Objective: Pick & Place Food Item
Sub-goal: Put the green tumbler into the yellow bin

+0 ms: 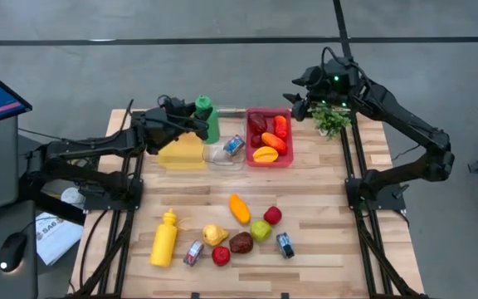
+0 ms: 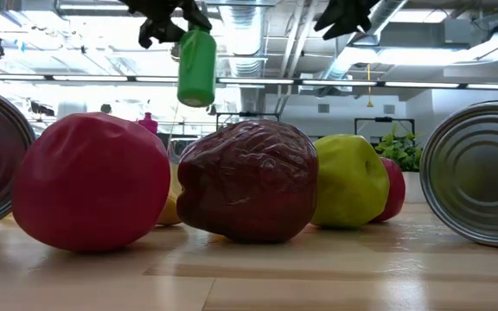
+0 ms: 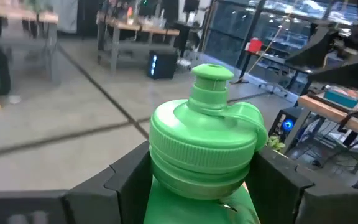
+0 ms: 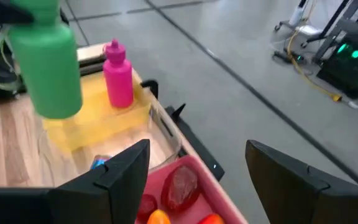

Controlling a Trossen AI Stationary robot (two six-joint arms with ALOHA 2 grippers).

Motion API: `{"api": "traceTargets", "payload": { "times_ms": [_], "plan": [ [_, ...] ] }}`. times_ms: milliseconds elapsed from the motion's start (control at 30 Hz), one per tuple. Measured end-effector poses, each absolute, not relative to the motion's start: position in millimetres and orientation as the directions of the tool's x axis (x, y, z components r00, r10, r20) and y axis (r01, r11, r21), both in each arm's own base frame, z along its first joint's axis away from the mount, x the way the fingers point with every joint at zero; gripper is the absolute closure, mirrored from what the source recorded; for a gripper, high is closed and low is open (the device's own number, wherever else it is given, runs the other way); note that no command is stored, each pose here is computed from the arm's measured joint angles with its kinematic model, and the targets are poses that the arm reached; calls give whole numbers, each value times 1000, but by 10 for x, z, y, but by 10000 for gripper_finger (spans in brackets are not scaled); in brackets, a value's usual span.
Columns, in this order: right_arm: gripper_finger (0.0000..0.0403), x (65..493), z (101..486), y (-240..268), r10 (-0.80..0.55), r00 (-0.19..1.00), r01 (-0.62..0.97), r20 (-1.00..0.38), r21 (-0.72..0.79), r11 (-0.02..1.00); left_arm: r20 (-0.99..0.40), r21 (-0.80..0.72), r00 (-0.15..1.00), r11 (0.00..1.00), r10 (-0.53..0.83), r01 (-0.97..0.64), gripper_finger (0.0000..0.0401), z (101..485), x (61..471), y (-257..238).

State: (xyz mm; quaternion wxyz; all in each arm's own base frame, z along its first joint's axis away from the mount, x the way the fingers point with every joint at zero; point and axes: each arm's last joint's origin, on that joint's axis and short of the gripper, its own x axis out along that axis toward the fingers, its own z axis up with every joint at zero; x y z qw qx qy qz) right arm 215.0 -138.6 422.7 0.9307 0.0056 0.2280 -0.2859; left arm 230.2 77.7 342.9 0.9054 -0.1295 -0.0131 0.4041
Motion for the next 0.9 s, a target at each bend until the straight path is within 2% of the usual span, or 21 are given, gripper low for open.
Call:
{"api": "traceTargets", "payload": {
  "times_ms": [167, 433, 567, 833, 900],
  "plan": [
    [143, 2164, 4281, -1388, -541, 753, 537, -375, -124, 834, -185, -265, 648, 598, 739, -757, 191, 3370, 2173, 745],
    [143, 2125, 4294, -1444, -562, 742, 532, -365, -189, 825, -197, -193, 481, 447, 854, -873, 187, 3384, 1990, 743],
    [143, 2078, 4277, -1498, -578, 721, 550, -382, -192, 813, -217, -155, 456, 431, 863, -889, 186, 3336, 1995, 748],
    [143, 1994, 4284, -1614, -619, 689, 593, -376, -199, 780, -303, -89, 414, 407, 858, -909, 184, 2925, 2128, 786],
    [143, 1975, 4284, -1637, -627, 683, 602, -375, -199, 774, -302, -74, 366, 361, 881, -930, 183, 2845, 2137, 798]
  ]
}}
